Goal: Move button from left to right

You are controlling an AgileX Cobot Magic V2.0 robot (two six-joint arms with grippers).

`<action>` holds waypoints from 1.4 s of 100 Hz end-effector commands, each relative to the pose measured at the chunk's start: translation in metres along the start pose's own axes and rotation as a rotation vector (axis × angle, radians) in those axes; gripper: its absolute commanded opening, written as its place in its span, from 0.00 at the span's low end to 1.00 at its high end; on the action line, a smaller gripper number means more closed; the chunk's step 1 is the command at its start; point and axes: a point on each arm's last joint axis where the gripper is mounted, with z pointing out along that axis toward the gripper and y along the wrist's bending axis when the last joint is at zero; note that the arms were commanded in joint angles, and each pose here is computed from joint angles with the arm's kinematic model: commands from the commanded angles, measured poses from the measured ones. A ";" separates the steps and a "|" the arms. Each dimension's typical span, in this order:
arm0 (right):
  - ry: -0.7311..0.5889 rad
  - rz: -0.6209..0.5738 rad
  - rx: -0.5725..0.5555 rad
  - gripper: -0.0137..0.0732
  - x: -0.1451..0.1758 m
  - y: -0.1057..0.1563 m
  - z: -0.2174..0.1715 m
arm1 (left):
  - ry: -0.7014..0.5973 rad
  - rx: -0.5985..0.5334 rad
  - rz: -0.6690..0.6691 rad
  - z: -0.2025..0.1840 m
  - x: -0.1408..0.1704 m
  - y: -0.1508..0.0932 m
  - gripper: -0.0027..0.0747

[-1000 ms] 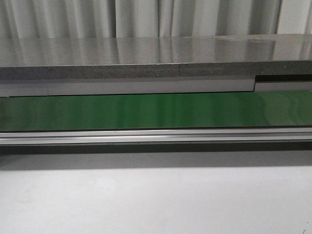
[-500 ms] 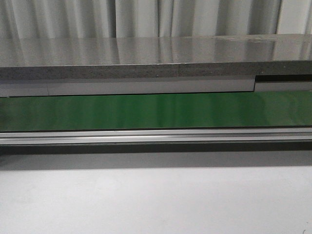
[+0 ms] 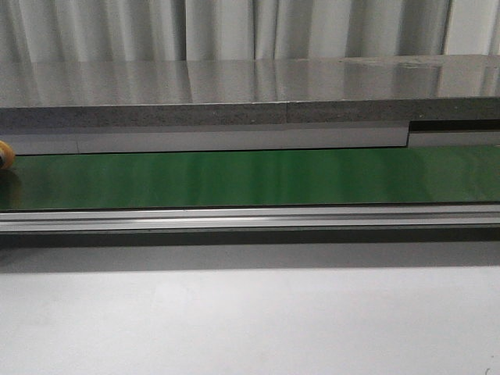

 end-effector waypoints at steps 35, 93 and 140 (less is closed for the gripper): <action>-0.117 -0.011 -0.009 0.08 -0.015 0.001 -0.003 | -0.549 0.023 0.080 -0.104 0.044 -0.042 0.70; -0.117 -0.011 -0.009 0.08 -0.015 0.001 -0.003 | -0.938 -0.023 0.061 -0.144 0.184 -0.039 0.70; -0.117 -0.011 -0.009 0.08 -0.015 0.001 -0.003 | -0.973 -0.009 0.051 -0.145 0.217 -0.040 0.70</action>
